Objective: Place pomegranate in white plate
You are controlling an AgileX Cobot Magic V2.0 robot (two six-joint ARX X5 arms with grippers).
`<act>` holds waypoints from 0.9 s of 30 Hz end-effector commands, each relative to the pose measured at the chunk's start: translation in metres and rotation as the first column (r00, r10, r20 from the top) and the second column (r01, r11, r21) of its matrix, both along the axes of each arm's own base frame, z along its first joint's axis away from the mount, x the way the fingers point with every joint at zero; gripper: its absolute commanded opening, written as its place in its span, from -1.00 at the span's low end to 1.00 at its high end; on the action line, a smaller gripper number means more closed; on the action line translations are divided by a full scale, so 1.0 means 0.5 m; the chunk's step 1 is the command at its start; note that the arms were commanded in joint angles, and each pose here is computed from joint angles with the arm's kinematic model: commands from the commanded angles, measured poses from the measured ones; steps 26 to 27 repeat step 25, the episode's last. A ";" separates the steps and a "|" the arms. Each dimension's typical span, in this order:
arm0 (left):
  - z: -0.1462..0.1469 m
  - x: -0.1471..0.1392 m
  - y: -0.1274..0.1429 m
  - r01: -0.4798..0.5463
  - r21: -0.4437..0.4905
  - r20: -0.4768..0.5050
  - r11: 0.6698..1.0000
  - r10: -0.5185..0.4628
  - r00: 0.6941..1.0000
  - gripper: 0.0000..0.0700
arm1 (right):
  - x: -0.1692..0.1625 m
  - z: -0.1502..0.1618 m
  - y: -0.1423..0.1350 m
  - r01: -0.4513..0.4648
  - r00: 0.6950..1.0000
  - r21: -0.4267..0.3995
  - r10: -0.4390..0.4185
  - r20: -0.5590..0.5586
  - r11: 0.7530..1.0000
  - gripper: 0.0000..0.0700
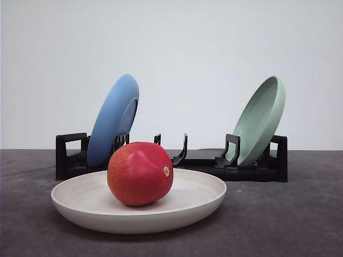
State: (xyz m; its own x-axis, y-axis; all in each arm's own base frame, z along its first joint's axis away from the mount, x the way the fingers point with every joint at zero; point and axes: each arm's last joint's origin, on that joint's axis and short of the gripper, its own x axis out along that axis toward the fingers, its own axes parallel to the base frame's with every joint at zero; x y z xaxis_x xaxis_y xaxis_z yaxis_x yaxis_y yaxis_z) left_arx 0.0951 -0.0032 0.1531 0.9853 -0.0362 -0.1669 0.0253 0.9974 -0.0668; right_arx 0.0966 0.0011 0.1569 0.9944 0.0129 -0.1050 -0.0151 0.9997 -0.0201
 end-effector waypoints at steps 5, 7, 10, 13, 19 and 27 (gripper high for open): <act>-0.007 0.001 0.000 0.001 0.010 -0.010 1.000 -0.001 1.000 -0.95 | 0.001 0.000 0.000 0.005 1.000 0.013 -0.005 0.008 1.000 -0.91; -0.007 0.001 0.000 0.001 0.010 -0.010 1.000 -0.001 1.000 -0.95 | 0.001 0.000 0.000 0.005 1.000 0.013 -0.005 0.007 1.000 -0.91; -0.007 0.001 0.000 0.001 0.010 -0.010 1.000 -0.001 1.000 -0.95 | 0.001 0.000 0.000 0.005 1.000 0.013 -0.005 0.008 1.000 -0.91; -0.007 0.001 0.000 0.001 0.010 -0.010 1.000 -0.001 1.000 -0.95 | 0.001 0.000 0.000 0.005 1.000 0.013 -0.005 0.008 1.000 -0.91; -0.007 0.001 0.000 0.001 0.010 -0.010 1.000 -0.001 1.000 -0.95 | 0.001 0.000 0.000 0.005 1.000 0.013 -0.005 0.008 1.000 -0.91; -0.007 0.001 0.000 0.001 0.010 -0.010 1.000 -0.001 1.000 -0.95 | 0.001 0.000 0.000 0.005 1.000 0.013 -0.005 0.008 1.000 -0.91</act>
